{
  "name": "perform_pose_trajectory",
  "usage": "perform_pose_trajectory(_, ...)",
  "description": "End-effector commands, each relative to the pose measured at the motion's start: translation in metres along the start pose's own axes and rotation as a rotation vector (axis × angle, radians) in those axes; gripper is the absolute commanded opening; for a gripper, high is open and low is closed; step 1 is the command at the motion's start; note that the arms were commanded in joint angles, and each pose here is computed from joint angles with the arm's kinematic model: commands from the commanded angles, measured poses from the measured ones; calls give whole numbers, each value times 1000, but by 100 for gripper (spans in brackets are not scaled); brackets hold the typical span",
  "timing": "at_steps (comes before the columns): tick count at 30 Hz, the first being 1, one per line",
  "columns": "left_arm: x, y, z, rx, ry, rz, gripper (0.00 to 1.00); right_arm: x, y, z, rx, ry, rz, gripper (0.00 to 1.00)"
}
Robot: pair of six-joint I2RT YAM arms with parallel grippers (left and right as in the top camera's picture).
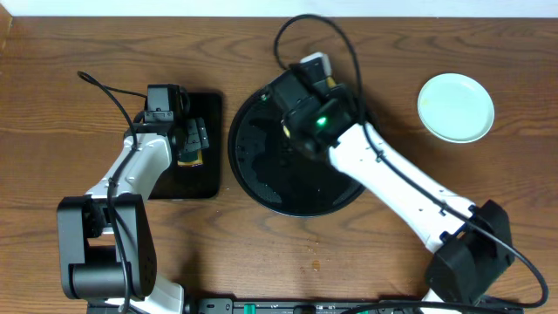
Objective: Clean dirty plates on tray and stack at the side
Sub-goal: 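Lift the yellow plate upright off the round tray with the right gripper, then carry the yellow plate right and lower it onto the blue plates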
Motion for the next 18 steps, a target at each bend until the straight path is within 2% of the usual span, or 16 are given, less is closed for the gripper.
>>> perform_pose_trajectory(1,3,4,2,10,6,-17,89,-3,-3,-2,-17,26,15,1)
perform_pose_trajectory(4,3,4,2,9,6,-17,89,-7,-6,5,-26,107,35,1)
perform_pose_trajectory(8,3,4,2,9,6,-17,89,-22,-12,20,-100,373,79,1)
perform_pose_trajectory(13,3,4,2,9,6,-16,89,-39,-22,13,-202,678,113,1)
perform_pose_trajectory(18,3,4,2,9,6,-16,89,-43,-28,0,-249,918,82,1)
Point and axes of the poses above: each gripper's point midway between its finger pads, its own x axis back along the fingers, its own z axis along the line the jaws close on, y = z × x, the point moved 2 cm from there along x, back along the fingers, and after that the axes turned 15 degrees about x, right-handed, at the moved point
